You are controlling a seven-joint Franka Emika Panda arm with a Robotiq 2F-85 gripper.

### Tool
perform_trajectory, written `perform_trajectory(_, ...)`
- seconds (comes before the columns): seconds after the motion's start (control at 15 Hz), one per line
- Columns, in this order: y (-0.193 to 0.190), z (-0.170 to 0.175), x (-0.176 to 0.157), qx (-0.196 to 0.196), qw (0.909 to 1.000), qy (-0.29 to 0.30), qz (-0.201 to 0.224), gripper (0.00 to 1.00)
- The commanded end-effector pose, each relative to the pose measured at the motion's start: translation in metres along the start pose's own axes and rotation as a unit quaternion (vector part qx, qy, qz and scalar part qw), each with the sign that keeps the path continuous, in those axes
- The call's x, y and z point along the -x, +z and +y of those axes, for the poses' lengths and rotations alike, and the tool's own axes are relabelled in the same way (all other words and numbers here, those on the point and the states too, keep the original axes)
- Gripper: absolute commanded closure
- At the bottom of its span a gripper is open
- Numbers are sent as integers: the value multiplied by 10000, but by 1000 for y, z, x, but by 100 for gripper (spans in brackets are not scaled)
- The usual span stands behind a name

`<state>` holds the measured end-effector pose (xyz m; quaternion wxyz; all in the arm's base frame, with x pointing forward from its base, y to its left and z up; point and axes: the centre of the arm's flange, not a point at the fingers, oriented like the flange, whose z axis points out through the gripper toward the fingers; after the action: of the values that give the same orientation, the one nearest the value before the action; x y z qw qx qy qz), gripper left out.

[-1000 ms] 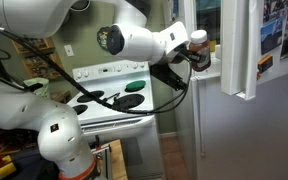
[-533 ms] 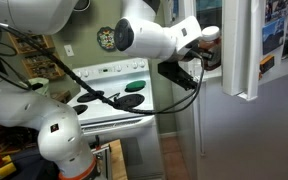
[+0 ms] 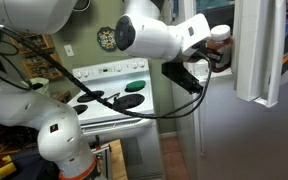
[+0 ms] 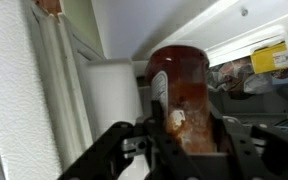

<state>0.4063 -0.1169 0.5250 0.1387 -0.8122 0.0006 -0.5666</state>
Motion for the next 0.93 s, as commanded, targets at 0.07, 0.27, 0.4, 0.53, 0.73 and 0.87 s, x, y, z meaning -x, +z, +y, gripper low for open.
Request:
perform_trajectory(0.07, -15, 7, -20, -119, 9999, -85, 23, 81)
perform_trajectory(0.27, -28, -3, -35, -341, 9985, -425, 106, 81)
perform_trajectory(0.4, -33, -11, -50, -542, 9964, -630, 182, 81)
perform_trajectory(0.53, -32, -19, -65, -822, 9933, -786, 227, 81)
perform_trajectory(0.73, -23, -37, -82, -1399, 9856, -941, 164, 81)
perform_trajectory(0.87, -17, -49, -90, -1749, 9792, -1019, 125, 81)
